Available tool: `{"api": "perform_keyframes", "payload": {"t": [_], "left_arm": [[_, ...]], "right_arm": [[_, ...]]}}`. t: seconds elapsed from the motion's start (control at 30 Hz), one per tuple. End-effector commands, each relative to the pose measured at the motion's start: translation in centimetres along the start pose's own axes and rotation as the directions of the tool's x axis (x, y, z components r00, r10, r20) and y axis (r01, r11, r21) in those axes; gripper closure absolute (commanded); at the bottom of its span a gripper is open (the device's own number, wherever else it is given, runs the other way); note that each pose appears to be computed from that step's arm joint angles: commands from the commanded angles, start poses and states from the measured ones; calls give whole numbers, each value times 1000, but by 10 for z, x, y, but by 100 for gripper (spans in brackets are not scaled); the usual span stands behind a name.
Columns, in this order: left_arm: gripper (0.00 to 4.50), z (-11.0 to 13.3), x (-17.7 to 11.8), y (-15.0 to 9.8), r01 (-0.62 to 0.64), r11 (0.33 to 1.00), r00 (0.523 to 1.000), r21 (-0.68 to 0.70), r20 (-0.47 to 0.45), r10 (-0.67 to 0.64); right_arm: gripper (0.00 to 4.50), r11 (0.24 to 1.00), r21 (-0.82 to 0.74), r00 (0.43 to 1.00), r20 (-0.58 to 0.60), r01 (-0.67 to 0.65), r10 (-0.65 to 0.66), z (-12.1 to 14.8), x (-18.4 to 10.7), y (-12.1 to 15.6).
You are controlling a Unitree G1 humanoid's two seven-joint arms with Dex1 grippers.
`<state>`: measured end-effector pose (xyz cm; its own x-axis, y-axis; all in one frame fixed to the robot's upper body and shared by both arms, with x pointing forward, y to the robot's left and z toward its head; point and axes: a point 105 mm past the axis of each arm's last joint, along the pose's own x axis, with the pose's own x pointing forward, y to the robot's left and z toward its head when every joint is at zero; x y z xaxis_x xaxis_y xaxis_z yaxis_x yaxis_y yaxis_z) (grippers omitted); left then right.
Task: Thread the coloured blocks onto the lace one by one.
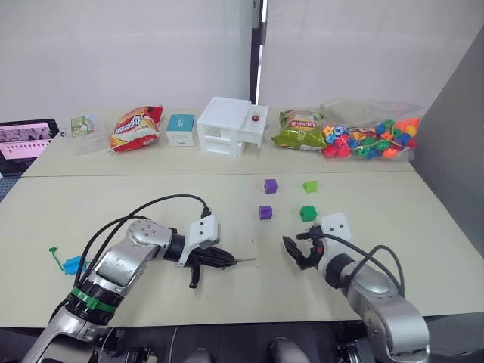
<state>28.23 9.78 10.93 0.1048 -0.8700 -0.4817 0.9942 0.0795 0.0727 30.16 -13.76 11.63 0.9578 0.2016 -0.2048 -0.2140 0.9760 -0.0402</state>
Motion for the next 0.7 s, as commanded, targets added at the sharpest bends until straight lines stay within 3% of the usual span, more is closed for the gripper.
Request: {"api": "perform_keyframes", "payload": {"t": [0.03,0.13,0.4,0.7], "left_arm": [[450,8,-7,3,-24,999,1000,21,14,24],[450,8,-8,5,-38,999,999,23,16,37],[450,7,-9,4,-51,998,999,19,15,51],[450,7,-10,6,-63,998,998,16,13,63]], "right_arm": [[1,994,-8,990,96,109,-108,16,8,-11],[1,984,10,980,90,175,-176,10,26,-26],[1,985,37,981,97,167,-169,4,58,-29],[292,983,51,974,130,178,-184,4,55,-27]]}}
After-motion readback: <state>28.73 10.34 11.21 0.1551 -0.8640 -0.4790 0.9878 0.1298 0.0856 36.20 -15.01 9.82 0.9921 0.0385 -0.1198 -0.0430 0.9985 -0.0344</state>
